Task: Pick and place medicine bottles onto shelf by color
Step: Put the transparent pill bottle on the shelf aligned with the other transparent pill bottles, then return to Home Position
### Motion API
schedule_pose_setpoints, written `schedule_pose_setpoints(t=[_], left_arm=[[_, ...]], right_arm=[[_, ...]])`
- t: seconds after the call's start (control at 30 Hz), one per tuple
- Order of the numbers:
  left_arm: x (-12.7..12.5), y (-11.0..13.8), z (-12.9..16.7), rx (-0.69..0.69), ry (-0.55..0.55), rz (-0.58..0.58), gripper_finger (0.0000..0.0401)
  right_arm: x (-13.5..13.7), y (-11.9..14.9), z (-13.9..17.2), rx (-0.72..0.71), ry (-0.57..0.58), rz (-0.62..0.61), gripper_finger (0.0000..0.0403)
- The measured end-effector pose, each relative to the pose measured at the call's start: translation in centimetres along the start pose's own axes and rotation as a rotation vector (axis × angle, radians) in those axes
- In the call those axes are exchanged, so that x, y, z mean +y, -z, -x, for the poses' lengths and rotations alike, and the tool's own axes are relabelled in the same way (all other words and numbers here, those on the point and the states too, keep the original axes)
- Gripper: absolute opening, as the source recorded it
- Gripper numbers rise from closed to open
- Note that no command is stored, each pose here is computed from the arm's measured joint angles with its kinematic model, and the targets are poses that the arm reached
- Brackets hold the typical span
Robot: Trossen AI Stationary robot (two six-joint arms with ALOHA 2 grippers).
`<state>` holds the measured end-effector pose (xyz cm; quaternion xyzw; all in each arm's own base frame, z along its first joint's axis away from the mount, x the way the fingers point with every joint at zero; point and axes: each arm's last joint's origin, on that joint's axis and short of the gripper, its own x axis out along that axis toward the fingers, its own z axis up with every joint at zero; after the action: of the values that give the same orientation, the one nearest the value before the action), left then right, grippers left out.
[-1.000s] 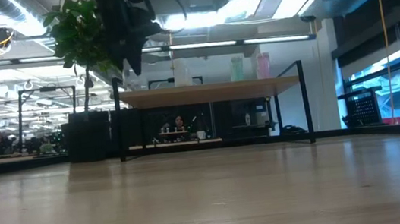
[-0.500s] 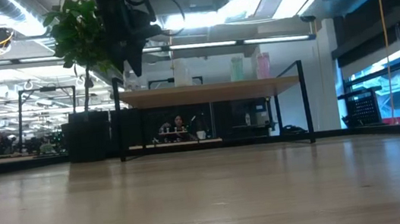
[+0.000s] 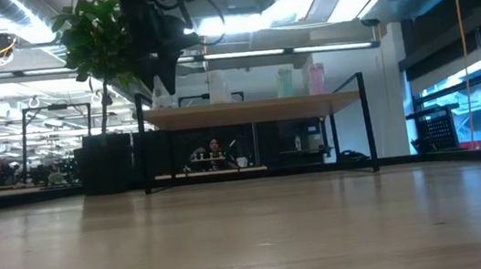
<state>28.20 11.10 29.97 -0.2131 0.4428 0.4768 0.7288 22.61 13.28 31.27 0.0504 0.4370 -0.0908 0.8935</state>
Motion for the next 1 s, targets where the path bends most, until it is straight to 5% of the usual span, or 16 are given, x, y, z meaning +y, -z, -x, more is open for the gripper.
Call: schedule_pose_setpoints(t=[0.67, 1.0], left_arm=[[0.37, -0.17, -0.16, -0.002, -0.022, 0.032, 0.0199], [0.51, -0.09, -0.13, -0.005, -0.048, 0.047, 0.0291]], right_arm=[[0.01, -0.02, 0.01, -0.002, -0.002, -0.001, 0.0271], [0.01, -0.02, 0.01, -0.002, -0.002, -0.001, 0.0271]])
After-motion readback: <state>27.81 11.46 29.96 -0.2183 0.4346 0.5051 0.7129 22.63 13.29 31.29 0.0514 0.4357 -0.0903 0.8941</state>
